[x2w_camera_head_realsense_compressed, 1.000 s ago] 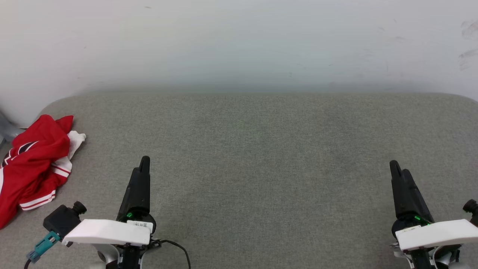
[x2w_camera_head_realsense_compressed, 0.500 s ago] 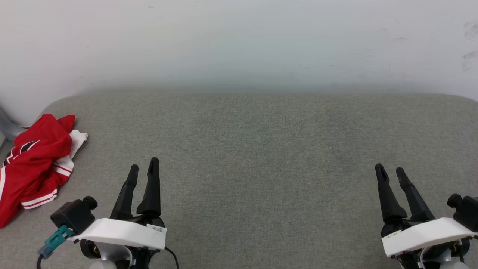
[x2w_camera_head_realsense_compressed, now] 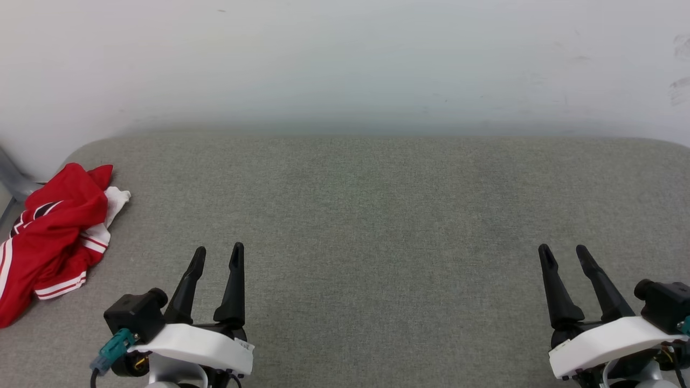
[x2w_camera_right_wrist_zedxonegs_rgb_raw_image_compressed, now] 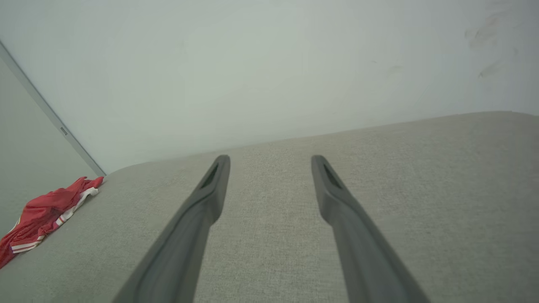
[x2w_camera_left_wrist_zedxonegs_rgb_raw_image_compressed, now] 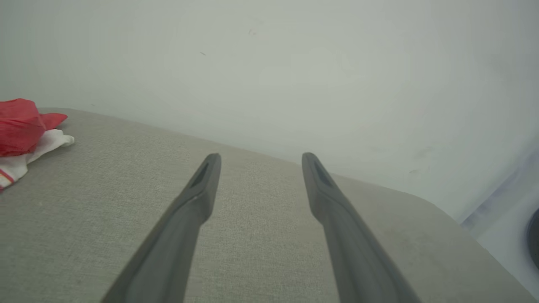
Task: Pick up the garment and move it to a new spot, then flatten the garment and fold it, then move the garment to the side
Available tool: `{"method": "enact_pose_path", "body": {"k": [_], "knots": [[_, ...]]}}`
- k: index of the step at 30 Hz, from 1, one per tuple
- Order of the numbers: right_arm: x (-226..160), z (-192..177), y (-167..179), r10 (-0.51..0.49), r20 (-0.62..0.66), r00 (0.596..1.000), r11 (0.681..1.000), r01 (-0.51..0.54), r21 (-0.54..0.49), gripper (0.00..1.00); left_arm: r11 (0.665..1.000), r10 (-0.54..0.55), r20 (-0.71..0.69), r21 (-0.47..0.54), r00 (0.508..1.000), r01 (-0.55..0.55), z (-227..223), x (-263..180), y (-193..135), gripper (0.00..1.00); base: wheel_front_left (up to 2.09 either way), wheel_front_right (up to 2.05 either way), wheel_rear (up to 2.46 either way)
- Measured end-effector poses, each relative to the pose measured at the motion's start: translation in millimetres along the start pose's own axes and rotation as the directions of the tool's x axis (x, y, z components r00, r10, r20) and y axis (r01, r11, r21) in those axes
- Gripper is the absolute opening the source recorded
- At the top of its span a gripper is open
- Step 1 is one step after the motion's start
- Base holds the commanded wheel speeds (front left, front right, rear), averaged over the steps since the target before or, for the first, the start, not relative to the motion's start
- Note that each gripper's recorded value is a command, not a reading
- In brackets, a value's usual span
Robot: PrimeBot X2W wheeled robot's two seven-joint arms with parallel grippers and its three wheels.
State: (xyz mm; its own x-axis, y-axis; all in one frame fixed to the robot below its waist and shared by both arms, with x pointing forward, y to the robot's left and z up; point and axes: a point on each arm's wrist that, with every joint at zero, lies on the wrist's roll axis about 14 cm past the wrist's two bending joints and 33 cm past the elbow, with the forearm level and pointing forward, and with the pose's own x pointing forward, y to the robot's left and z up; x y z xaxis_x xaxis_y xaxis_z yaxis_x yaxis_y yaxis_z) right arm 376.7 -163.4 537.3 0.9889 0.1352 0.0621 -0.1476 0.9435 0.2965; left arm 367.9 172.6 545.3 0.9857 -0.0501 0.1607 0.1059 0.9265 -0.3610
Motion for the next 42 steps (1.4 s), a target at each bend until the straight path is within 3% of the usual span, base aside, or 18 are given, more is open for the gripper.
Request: {"method": "enact_pose_path", "body": {"k": [18,29,42], "knots": [[-5,-2,-5,-0.031,-0.029,0.999,0.986,0.026,-0.165,1.00,0.978,0.004,-0.045,0.208,0.999,0.005,-15,-7,6,1.00,0.00,0.00,0.00],[-6,1,-4,-0.034,-0.024,0.999,0.974,0.027,-0.225,1.00,0.964,-0.005,-0.039,0.265,0.999,0.015,-15,-9,6,1.00,0.00,0.00,0.00],[-6,2,-4,-0.033,-0.018,0.999,0.972,0.028,-0.233,1.00,0.965,-0.017,-0.009,0.263,1.000,0.019,-10,-10,5,1.00,0.00,0.00,0.00]]}}
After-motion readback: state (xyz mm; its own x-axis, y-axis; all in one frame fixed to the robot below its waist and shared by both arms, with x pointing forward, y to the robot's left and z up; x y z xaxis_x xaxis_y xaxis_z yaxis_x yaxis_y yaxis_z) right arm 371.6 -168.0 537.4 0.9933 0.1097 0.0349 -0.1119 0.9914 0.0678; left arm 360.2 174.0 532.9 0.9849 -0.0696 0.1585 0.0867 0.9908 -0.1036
